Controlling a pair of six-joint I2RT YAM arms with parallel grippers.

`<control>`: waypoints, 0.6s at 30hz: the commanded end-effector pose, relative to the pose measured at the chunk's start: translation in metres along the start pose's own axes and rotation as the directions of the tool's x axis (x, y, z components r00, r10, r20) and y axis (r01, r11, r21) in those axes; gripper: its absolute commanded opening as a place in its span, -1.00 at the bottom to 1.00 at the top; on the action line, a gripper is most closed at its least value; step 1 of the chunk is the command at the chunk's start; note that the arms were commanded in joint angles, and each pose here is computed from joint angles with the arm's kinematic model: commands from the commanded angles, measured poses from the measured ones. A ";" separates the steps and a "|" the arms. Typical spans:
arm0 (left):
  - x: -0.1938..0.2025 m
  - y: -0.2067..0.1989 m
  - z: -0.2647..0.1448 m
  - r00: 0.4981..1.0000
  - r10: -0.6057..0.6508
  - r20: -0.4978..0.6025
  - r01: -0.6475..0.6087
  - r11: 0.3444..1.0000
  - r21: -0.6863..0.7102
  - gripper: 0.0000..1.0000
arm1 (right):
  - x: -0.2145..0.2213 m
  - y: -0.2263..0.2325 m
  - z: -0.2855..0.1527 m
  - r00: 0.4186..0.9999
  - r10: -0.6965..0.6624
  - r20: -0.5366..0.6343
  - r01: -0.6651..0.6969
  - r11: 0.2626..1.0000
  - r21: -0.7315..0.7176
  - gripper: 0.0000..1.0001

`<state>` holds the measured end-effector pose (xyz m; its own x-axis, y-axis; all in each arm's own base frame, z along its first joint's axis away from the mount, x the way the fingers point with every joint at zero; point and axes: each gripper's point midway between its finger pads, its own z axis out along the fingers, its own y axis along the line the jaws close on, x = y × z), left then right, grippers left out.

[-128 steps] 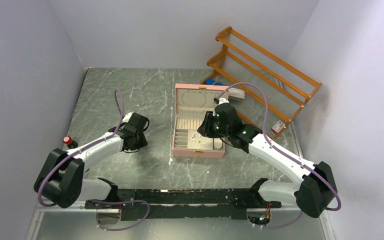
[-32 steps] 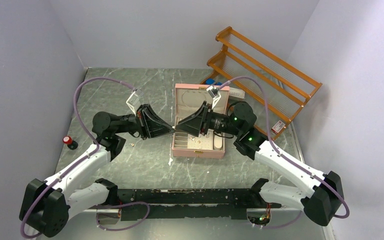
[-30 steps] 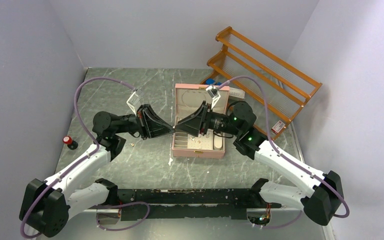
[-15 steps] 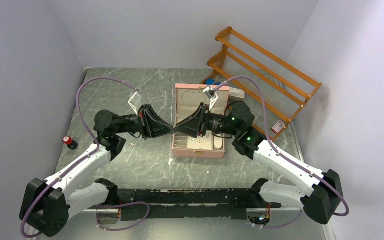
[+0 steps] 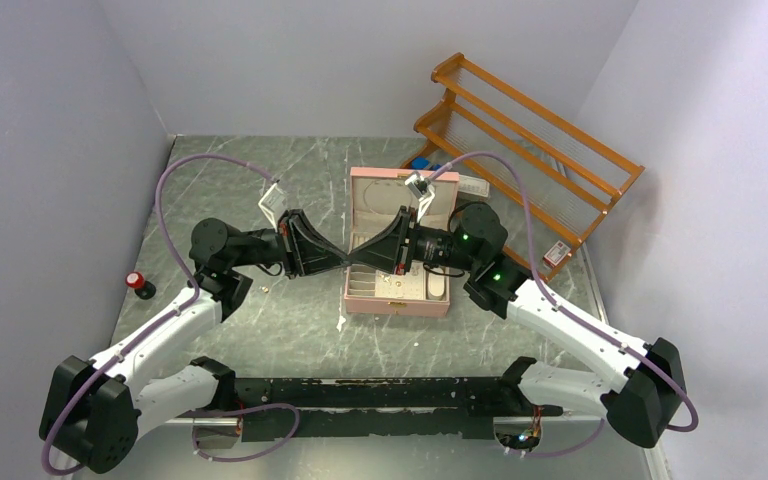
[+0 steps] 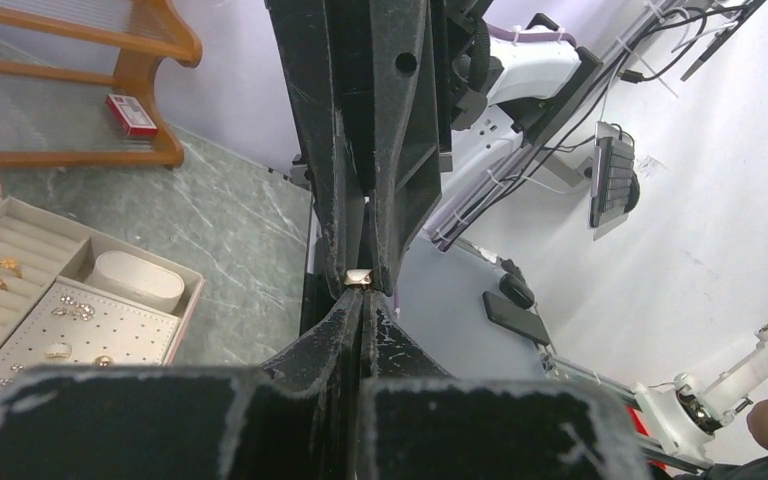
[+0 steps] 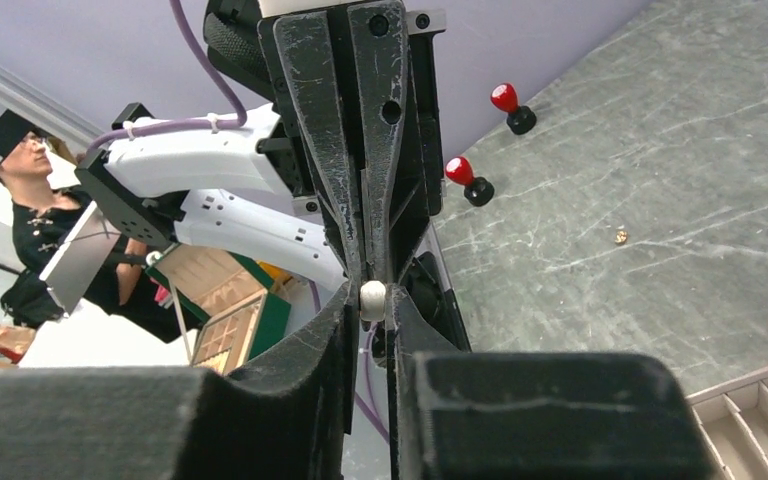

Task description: Organize the mixed jewelry

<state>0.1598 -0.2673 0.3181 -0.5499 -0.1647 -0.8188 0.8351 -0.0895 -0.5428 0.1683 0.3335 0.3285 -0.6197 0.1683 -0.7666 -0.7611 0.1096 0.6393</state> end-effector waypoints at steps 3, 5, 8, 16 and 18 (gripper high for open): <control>-0.008 -0.001 0.001 0.999 0.047 0.004 -0.047 0.999 -0.009 -0.89 | -0.009 -0.001 0.001 0.999 -0.029 0.028 0.028 0.999 0.028 -0.77; -0.008 0.001 0.001 0.999 0.045 0.003 -0.044 0.999 -0.019 -0.78 | -0.010 -0.003 0.001 0.999 -0.026 0.036 0.025 0.999 0.042 -0.79; -0.007 0.004 0.001 0.999 0.048 0.001 -0.048 0.998 -0.042 -0.42 | -0.011 -0.008 -0.001 0.998 -0.025 0.050 0.021 0.997 0.074 -0.81; -0.003 0.020 -0.004 0.998 0.055 -0.001 -0.055 0.988 -0.142 0.50 | -0.006 -0.032 -0.008 0.998 -0.001 0.069 -0.012 0.981 0.194 -0.81; -0.003 0.024 -0.005 0.998 0.057 0.001 -0.056 0.985 -0.163 0.57 | -0.002 -0.039 -0.011 0.998 0.003 0.063 -0.017 0.973 0.229 -0.81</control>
<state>0.1717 -0.2661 0.3008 -0.5470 -0.1504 -0.8235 0.8311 0.0205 -0.5558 0.1903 0.3264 0.3148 -0.6206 0.2189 -0.7529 -0.7091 0.2532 0.6581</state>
